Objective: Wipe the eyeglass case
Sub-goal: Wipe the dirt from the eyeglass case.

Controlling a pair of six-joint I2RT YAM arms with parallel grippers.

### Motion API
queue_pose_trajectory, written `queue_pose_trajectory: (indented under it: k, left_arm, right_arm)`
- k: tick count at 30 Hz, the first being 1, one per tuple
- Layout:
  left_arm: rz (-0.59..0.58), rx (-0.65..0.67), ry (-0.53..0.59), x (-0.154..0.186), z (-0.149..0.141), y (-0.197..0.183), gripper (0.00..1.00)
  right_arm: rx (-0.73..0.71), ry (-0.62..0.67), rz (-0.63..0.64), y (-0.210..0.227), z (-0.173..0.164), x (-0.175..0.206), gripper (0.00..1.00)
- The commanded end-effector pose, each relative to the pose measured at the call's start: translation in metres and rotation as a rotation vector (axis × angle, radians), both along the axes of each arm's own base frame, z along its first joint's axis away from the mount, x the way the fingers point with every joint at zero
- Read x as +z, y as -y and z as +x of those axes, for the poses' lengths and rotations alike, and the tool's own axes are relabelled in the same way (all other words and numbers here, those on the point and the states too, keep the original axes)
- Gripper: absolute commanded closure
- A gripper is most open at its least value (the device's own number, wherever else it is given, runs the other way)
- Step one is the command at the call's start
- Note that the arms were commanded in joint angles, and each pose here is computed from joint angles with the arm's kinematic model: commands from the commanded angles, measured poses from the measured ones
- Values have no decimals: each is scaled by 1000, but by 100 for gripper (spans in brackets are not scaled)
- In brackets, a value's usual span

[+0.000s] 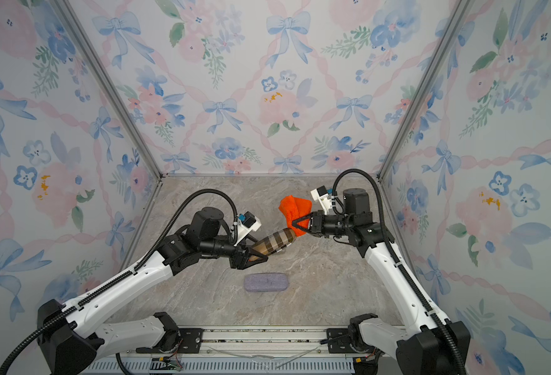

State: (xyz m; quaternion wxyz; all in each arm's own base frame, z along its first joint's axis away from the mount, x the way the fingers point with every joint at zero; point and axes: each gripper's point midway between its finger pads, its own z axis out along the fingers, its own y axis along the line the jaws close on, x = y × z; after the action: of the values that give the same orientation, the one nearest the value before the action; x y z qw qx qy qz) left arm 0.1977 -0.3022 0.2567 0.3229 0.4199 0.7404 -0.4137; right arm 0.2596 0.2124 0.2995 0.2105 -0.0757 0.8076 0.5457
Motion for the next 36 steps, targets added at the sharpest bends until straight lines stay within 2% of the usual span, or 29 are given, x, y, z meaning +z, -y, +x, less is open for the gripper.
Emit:
queue_pose_trajectory:
  k: [1, 5, 9, 13, 18, 25, 36]
  left_arm:
    - [-50, 70, 92, 20, 31, 5, 75]
    - [-45, 91, 82, 17, 41, 2, 75]
    - [-72, 51, 72, 25, 36, 7, 74]
    - [-102, -13, 81, 33, 21, 9, 74]
    - [-157, -121, 96, 43, -9, 3, 75]
    - [-184, -111, 136, 51, -27, -12, 75]
    - [-148, -101, 93, 43, -10, -1, 74]
  right_arm:
    - [111, -47, 67, -13, -37, 12, 100]
    - [97, -51, 62, -9, -44, 14, 100]
    - [88, -49, 68, -8, -46, 16, 100]
    - [92, -54, 77, -11, -36, 10, 100]
    - [112, -58, 53, -14, -22, -4, 100]
    - [124, -33, 21, -4, -9, -12, 100]
    - [217, 43, 103, -22, -28, 16, 100]
